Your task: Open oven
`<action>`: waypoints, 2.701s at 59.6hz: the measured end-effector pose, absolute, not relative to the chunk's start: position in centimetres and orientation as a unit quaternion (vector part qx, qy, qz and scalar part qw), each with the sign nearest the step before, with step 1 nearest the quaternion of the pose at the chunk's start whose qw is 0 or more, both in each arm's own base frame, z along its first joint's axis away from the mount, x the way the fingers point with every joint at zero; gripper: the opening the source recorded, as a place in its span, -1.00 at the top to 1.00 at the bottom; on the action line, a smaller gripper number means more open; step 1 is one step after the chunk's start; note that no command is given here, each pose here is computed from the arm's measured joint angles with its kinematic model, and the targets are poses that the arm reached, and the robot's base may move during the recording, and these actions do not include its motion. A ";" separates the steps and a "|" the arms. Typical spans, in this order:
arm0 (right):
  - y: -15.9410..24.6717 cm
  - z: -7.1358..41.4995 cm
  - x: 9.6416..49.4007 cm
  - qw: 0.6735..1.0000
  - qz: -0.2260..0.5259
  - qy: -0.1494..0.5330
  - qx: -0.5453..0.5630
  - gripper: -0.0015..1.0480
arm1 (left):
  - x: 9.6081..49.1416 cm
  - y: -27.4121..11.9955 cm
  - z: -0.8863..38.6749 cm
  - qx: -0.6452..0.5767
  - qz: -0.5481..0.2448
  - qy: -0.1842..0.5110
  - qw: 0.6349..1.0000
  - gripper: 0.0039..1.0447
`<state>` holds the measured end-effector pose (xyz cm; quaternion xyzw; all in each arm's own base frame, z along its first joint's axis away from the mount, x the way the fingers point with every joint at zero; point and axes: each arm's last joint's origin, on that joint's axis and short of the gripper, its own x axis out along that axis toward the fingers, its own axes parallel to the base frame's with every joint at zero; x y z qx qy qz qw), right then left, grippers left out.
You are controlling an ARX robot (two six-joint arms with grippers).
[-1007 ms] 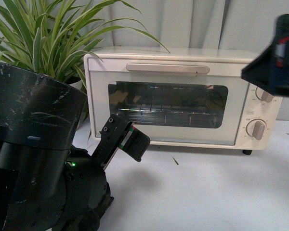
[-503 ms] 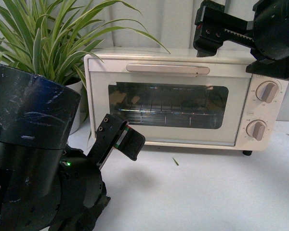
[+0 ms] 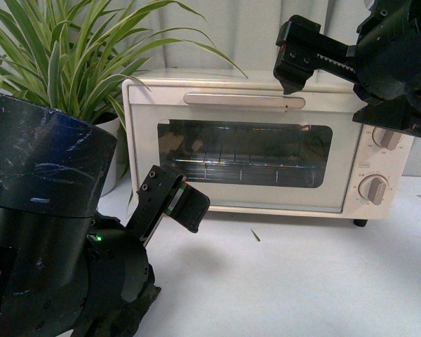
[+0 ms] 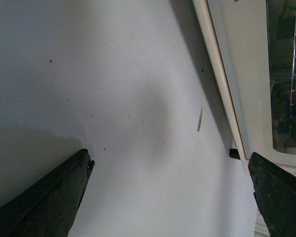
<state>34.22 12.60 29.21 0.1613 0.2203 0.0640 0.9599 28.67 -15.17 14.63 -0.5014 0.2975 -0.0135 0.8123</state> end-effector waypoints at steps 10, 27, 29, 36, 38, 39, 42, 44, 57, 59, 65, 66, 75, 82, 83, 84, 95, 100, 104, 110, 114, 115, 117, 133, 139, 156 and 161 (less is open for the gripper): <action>12.7 29.1 34.6 0.960 0.054 0.221 0.162 -0.82 | 28.7 -15.2 14.6 -0.502 -0.013 0.297 0.812 -0.88; 13.0 29.0 35.4 0.959 0.049 0.225 0.166 -0.82 | 28.7 -15.2 14.6 -0.501 -0.010 0.296 0.813 -0.88; 13.0 28.9 35.5 0.959 0.045 0.228 0.161 -0.82 | 28.7 -15.1 14.6 -0.501 -0.010 0.296 0.813 -0.88; 13.0 28.9 35.4 0.960 0.049 0.237 0.140 -0.82 | 28.7 -15.1 14.6 -0.501 -0.009 0.295 0.814 -0.88; 13.1 28.9 35.4 0.960 0.053 0.238 0.137 -0.82 | 28.7 -15.1 14.6 -0.501 -0.009 0.295 0.814 -0.88; 13.1 28.9 35.4 0.960 0.058 0.239 0.131 -0.82 | 28.7 -15.1 14.6 -0.501 -0.009 0.295 0.814 -0.88; 13.2 28.8 35.3 0.960 0.068 0.241 0.123 -0.82 | 28.7 -15.1 14.6 -0.501 -0.008 0.295 0.814 -0.88; 13.2 28.7 35.2 0.960 0.070 0.242 0.118 -0.82 | 28.7 -15.1 14.6 -0.501 -0.008 0.295 0.814 -0.88; 13.2 28.1 34.2 0.962 0.088 0.239 0.102 -0.82 | 28.7 -15.1 14.6 -0.501 -0.008 0.295 0.814 -0.88; 13.2 28.0 34.1 0.962 0.090 0.238 0.101 -0.82 | 28.7 -15.1 14.6 -0.501 -0.008 0.294 0.814 -0.88; 13.1 27.7 33.8 0.962 0.094 0.237 0.099 -0.82 | 28.7 -15.1 14.6 -0.501 -0.007 0.294 0.814 -0.88; 13.1 27.7 33.8 0.962 0.094 0.237 0.100 -0.82 | 28.7 -15.1 14.6 -0.501 -0.007 0.294 0.814 -0.88; 12.9 27.2 33.3 0.961 0.105 0.238 0.097 -0.82 | 28.7 -15.1 14.6 -0.501 -0.006 0.294 0.814 -0.88; 12.8 26.2 32.6 0.959 0.115 0.241 0.095 -0.82 | 28.7 -15.1 14.6 -0.501 -0.006 0.294 0.814 -0.88; 12.8 26.1 32.5 0.959 0.117 0.241 0.094 -0.82 | 28.7 -15.1 14.6 -0.501 -0.006 0.294 0.814 -0.88; 12.8 26.0 32.4 0.959 0.119 0.241 0.094 -0.82 | 28.7 -15.1 14.6 -0.501 -0.006 0.294 0.814 -0.88; 12.8 24.8 31.2 0.954 0.145 0.246 0.096 -0.82 | 28.7 -15.1 14.6 -0.501 -0.005 0.294 0.814 -0.88; 12.8 24.2 30.6 0.951 0.157 0.251 0.092 -0.82 | 28.7 -15.0 14.6 -0.501 -0.004 0.294 0.814 -0.88; 12.8 23.8 30.0 0.948 0.170 0.255 0.088 -0.82 | 28.7 -15.0 14.6 -0.501 -0.004 0.294 0.814 -0.88; 12.7 23.0 29.1 0.943 0.188 0.262 0.080 -0.82 | 28.7 -15.0 14.6 -0.501 -0.003 0.294 0.814 -0.88; 12.6 22.7 28.6 0.944 0.191 0.259 0.073 -0.82 | 28.6 -14.9 14.5 -0.500 -0.002 0.295 0.814 -0.88; 12.5 22.8 28.4 0.945 0.191 0.256 0.069 -0.82 | 28.6 -14.9 14.5 -0.501 -0.002 0.295 0.814 -0.88; 12.4 22.8 28.2 0.947 0.189 0.252 0.068 -0.82 | 28.6 -14.9 14.6 -0.501 -0.002 0.294 0.814 -0.88; 9.3 23.5 23.8 0.953 0.187 0.220 0.092 -0.82 | 28.5 -14.1 14.6 -0.497 0.005 0.294 0.816 -0.88; 7.5 24.8 21.8 0.957 0.188 0.186 0.119 -0.82 | 28.3 -13.7 14.7 -0.482 0.016 0.294 0.825 -0.88; 3.7 24.4 18.9 0.962 0.161 0.158 0.151 -0.82 | 27.9 -13.0 14.7 -0.388 0.046 0.284 0.875 -0.88; 3.1 24.1 18.4 0.962 0.158 0.158 0.155 -0.82 | 27.7 -13.1 14.6 -0.347 0.050 0.281 0.893 -0.88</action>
